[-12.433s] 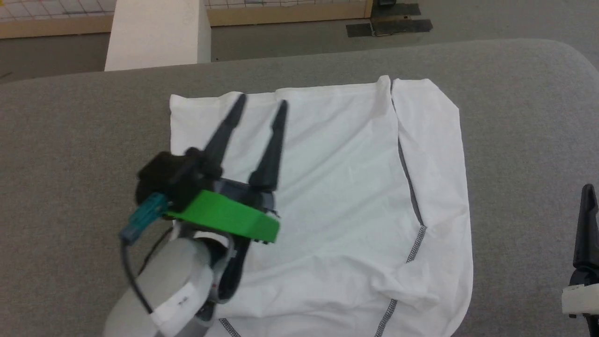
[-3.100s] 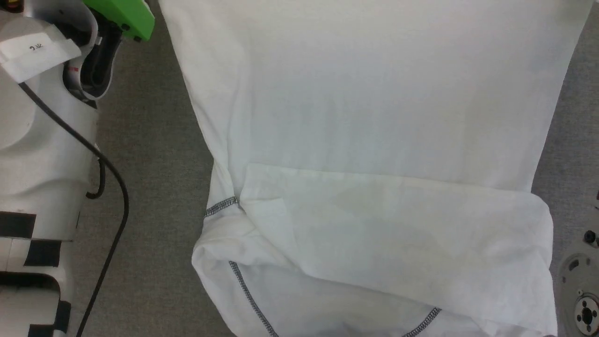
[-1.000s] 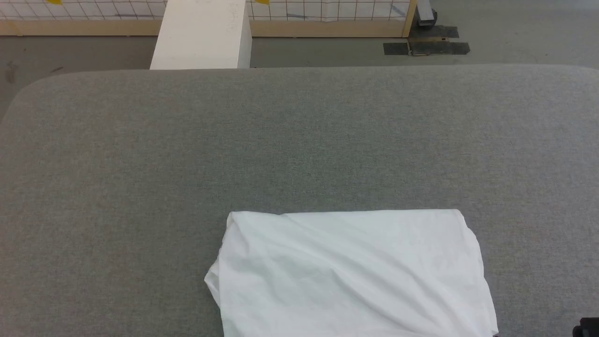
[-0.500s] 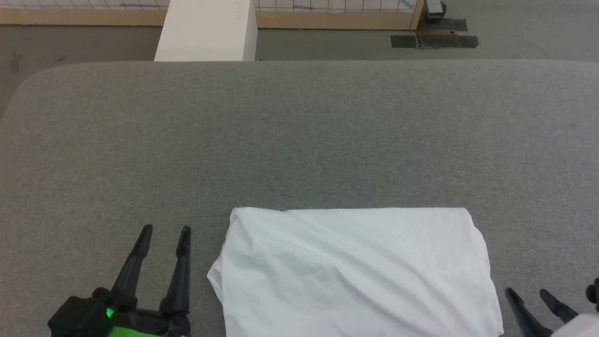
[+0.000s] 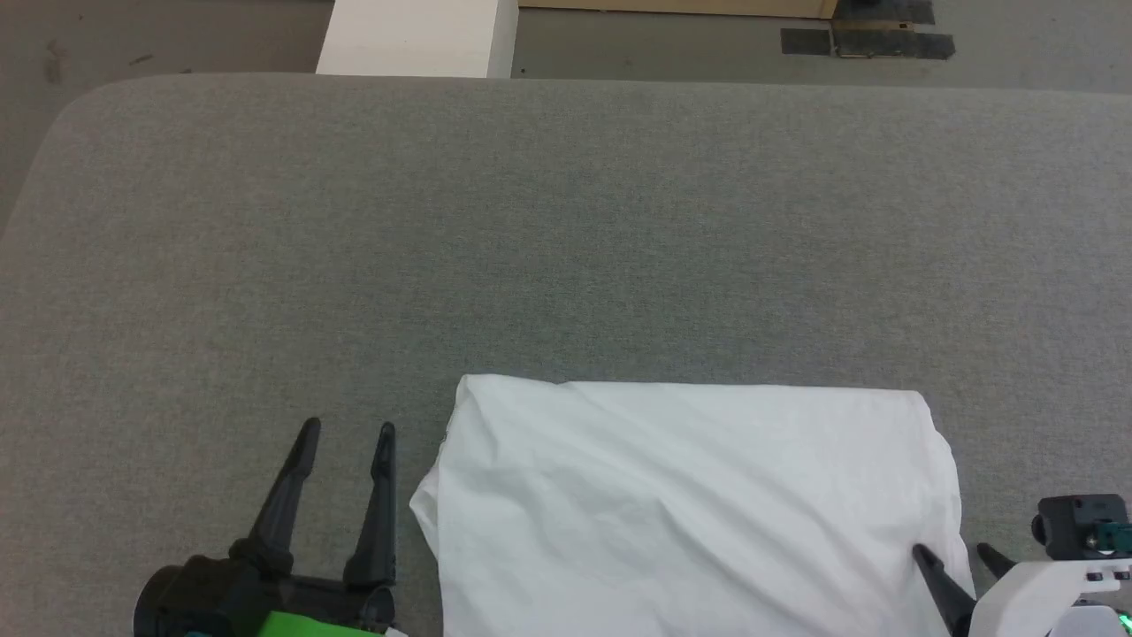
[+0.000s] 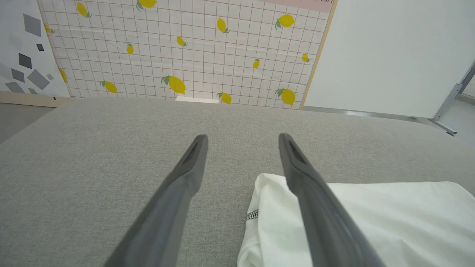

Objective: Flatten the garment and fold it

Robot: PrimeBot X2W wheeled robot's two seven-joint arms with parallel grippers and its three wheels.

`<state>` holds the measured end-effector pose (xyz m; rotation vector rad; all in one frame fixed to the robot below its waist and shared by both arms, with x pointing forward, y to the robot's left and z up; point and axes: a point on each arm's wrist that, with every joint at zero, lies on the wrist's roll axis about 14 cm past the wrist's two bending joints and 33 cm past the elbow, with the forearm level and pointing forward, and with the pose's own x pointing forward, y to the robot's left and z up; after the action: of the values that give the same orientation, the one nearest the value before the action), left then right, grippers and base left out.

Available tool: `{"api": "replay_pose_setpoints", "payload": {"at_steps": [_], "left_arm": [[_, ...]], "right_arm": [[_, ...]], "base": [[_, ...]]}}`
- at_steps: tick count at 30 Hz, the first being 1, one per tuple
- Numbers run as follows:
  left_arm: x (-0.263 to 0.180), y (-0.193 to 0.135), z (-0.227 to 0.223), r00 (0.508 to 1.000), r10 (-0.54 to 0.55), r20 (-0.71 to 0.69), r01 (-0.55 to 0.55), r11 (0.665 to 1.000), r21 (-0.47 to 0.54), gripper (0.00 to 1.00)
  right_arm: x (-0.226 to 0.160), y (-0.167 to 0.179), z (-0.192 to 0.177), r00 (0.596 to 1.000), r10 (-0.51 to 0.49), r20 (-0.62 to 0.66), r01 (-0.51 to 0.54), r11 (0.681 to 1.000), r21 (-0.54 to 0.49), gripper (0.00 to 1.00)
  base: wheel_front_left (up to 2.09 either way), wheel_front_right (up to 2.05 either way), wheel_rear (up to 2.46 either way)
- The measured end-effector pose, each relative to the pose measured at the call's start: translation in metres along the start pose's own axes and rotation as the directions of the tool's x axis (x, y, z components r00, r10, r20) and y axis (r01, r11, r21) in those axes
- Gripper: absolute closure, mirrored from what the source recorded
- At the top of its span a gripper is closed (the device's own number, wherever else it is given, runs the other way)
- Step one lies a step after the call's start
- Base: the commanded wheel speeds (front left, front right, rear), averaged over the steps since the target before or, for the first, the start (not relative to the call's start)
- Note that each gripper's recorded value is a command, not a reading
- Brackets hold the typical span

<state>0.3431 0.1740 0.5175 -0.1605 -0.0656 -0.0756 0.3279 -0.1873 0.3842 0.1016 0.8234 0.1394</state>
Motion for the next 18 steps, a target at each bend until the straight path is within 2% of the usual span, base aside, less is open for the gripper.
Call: {"api": "replay_pose_setpoints", "payload": {"at_steps": [5, 6, 7, 8, 13, 18], "left_arm": [[-0.004, 0.000, -0.008, 1.000, -0.001, -0.026, 0.001, 1.000, -0.006, 0.00], [-0.005, 0.000, -0.010, 1.000, -0.002, -0.030, 0.001, 1.000, -0.006, 0.00], [-0.005, 0.001, -0.010, 0.999, -0.001, -0.032, 0.001, 1.000, -0.005, 0.00], [-0.004, 0.001, -0.010, 1.000, -0.002, -0.031, 0.002, 1.000, -0.004, 0.00], [-0.002, 0.003, -0.007, 1.000, -0.002, -0.018, 0.002, 1.000, -0.001, 0.00], [-0.001, 0.001, -0.007, 1.000, -0.012, -0.015, 0.012, 1.000, -0.003, 0.00]], "right_arm": [[0.008, 0.007, -0.009, 0.998, 0.022, -0.053, -0.022, 1.000, -0.013, 0.00], [0.010, 0.010, -0.009, 0.998, 0.029, -0.053, -0.030, 0.999, -0.012, 0.49], [0.011, 0.011, -0.009, 0.998, 0.036, -0.058, -0.037, 0.999, -0.007, 0.77], [0.012, 0.013, -0.010, 0.997, 0.044, -0.064, -0.044, 0.999, -0.004, 1.00], [0.015, 0.019, -0.006, 0.997, 0.064, -0.048, -0.062, 0.998, 0.032, 1.00], [0.012, 0.001, 0.011, 1.000, 0.012, 0.022, -0.013, 0.997, 0.072, 1.00]], "base": [[0.00, 0.00, 0.00], [0.00, 0.00, 0.00], [0.00, 0.00, 0.00], [0.00, 0.00, 0.00], [0.00, 0.00, 0.00], [0.00, 0.00, 0.00]]}}
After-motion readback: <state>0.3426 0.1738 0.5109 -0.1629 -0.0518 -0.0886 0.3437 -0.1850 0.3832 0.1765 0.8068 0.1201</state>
